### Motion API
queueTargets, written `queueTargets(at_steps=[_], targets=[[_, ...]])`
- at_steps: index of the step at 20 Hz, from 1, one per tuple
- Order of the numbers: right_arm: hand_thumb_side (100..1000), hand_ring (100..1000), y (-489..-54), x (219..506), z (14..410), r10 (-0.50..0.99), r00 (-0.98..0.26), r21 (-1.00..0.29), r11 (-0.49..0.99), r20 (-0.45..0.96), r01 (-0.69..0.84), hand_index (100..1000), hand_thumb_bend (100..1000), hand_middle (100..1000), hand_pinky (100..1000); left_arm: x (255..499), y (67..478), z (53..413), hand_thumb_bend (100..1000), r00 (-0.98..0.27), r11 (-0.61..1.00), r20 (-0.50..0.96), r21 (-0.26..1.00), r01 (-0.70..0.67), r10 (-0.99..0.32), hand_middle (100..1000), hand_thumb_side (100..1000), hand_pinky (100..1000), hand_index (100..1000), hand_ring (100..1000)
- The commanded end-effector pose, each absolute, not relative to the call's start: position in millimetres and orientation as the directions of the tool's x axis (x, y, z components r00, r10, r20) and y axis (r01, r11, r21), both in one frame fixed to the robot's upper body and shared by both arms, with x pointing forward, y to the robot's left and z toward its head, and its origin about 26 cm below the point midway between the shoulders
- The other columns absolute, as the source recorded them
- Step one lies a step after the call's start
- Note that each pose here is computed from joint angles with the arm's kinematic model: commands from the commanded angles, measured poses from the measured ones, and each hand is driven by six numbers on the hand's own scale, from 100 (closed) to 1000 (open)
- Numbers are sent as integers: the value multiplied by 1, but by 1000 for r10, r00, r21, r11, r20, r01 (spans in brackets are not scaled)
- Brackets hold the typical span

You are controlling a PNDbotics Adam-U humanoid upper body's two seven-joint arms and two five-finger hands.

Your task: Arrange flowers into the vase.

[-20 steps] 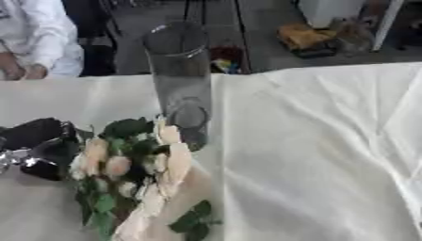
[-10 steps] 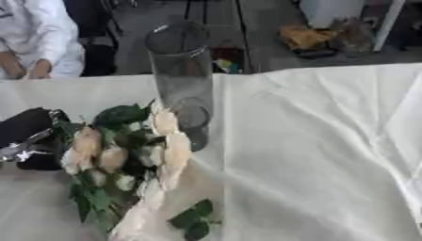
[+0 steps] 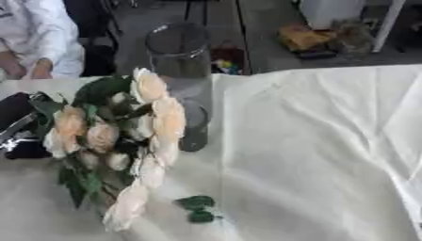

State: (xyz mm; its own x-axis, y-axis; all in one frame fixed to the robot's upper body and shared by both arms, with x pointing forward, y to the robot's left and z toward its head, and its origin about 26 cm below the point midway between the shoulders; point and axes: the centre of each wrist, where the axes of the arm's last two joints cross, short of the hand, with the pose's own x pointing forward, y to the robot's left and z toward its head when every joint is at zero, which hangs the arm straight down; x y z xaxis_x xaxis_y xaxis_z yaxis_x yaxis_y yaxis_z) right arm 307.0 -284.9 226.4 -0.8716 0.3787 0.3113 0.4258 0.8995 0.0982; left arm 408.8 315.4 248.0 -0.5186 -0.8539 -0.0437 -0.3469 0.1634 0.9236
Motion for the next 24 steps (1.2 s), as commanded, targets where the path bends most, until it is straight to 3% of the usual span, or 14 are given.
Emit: queueTargets(at_steps=[1,14,16,17,21,22,24], targets=[[923,595,-287,304,233,383,-878,111,897,288,428,804,100,503,711,395,321,281,100,-503,231,-17,874,-427,-864,100,426,100,100,100],[920,596,-287,304,233,379,-878,117,897,293,426,805,100,502,713,375,311,316,147,-519,396,125,799,-453,-846,100,428,100,100,100],[920,596,-287,304,233,377,-878,119,897,294,425,805,100,501,713,375,311,315,187,-520,391,137,821,-417,-843,100,475,100,100,100],[919,596,-287,304,233,376,-878,121,897,294,425,806,100,501,714,375,311,313,230,-519,374,136,842,-388,-844,100,562,100,100,100],[920,596,-287,304,233,374,-879,125,897,297,424,806,100,501,714,376,312,313,204,-511,327,118,881,-341,-851,100,587,100,100,100],[917,597,-287,304,233,374,-879,125,897,296,424,806,100,501,714,377,312,313,100,-512,324,116,883,-338,-851,100,644,100,100,100],[917,598,-287,304,233,374,-879,128,897,296,424,807,100,502,714,377,311,313,100,-514,320,108,883,-344,-851,100,647,100,100,100]])
